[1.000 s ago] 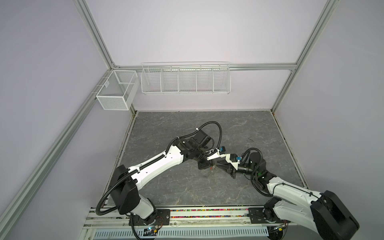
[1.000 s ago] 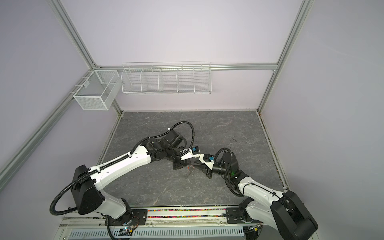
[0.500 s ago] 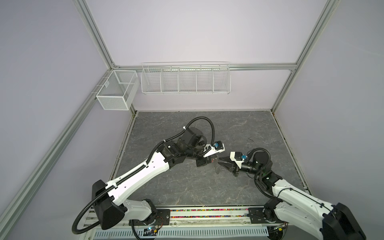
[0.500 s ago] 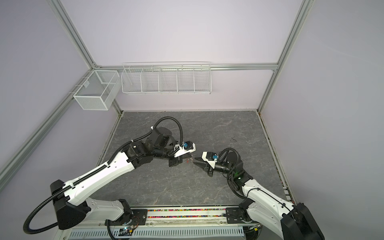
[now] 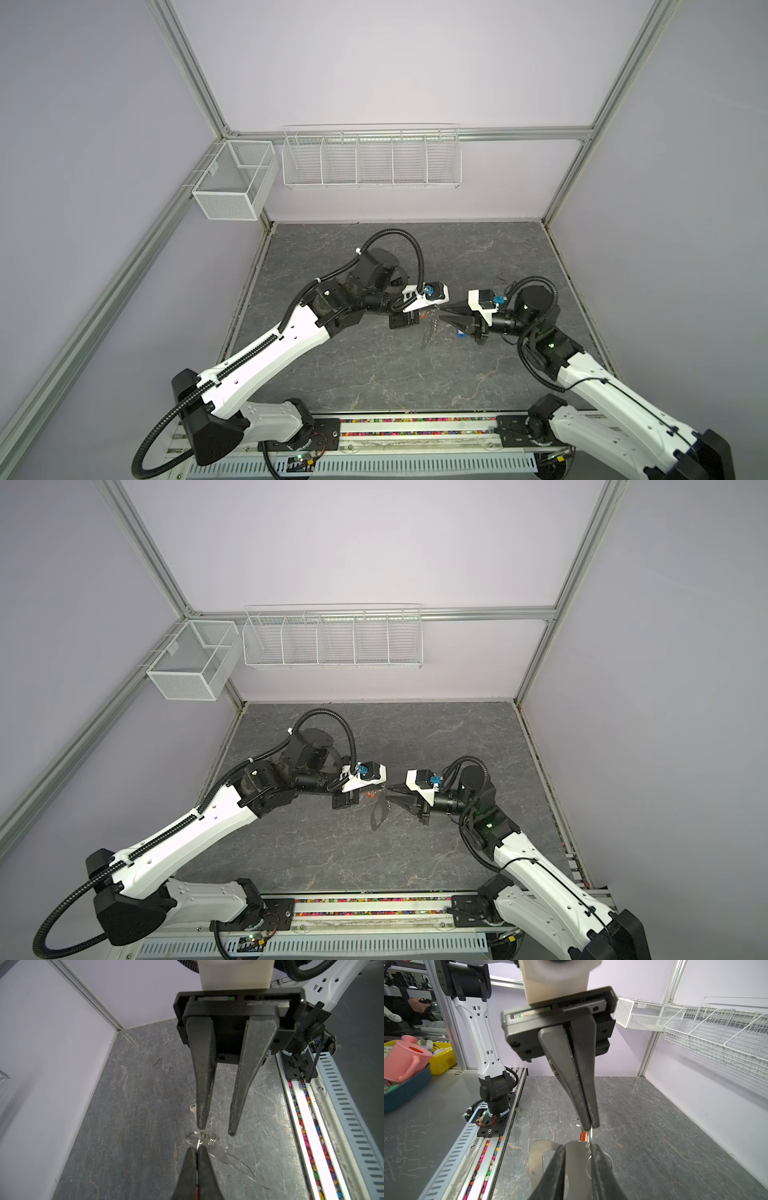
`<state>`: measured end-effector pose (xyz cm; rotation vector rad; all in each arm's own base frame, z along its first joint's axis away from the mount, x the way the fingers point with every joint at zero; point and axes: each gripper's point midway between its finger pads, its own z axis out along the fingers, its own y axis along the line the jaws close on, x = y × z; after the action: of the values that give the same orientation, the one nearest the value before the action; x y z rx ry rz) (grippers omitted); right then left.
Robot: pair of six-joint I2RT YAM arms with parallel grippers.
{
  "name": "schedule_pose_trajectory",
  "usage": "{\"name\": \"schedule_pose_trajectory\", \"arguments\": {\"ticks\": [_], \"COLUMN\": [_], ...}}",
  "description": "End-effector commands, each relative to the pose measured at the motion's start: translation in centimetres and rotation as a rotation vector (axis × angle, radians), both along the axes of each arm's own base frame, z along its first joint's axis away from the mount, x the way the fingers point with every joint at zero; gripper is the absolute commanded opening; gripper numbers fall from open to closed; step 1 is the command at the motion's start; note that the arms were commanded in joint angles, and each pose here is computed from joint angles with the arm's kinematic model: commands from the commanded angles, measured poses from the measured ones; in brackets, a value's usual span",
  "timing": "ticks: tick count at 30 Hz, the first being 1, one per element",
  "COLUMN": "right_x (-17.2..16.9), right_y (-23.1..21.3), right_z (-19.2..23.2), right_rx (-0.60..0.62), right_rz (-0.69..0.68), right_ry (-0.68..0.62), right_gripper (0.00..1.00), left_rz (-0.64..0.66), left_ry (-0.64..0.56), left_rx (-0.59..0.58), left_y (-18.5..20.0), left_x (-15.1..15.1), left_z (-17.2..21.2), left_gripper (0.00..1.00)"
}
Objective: Put the keys on the keyring
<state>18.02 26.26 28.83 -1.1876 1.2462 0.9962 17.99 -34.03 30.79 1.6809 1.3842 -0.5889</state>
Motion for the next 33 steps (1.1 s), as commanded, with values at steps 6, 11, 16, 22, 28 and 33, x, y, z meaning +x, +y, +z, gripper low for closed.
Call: {"name": "schedule_pose_trajectory", "arguments": {"ticks": [6, 11, 16, 22, 28, 33], "right_x": [0.6, 1.1, 1.7, 2.0, 1.5, 1.2], "right_y": [0.2, 0.1, 0.1, 0.0, 0.2, 0.3], "right_z": [0.5, 0.6, 0.6, 0.5, 1.1, 1.4], "right_rx": [-0.004, -0.001, 0.002, 0.001, 0.021, 0.026], "right_rz": [-0.006, -0.036, -0.062, -0.085, -0.055, -0.04], "right_ry": [0.044, 0.044, 0.052, 0.054, 0.04, 0.032], "right_gripper": [0.21, 0.21, 0.22, 0.23, 0.23, 0.23], "left_rz": [-0.065, -0.075, -0.084, -0.08, -0.079, -0.076], "left_ry": [-0.038, -0.031, -0.025, -0.021, -0.011, -0.003], "left_rx": [-0.06, -0.06, -0.063, -0.06, -0.05, -0.047], "left_y": [-0.3, -0.3, -0.4, -0.4, -0.6, -0.9], "left_x": [-0.8, -1.0, -1.2, -1.1, -0.9, -0.7], "left_z": [2.5, 2.4, 2.4, 2.2, 1.8, 1.6], "left_gripper": [0.0, 0.0, 0.0, 0.0, 0.0, 0.0]}}
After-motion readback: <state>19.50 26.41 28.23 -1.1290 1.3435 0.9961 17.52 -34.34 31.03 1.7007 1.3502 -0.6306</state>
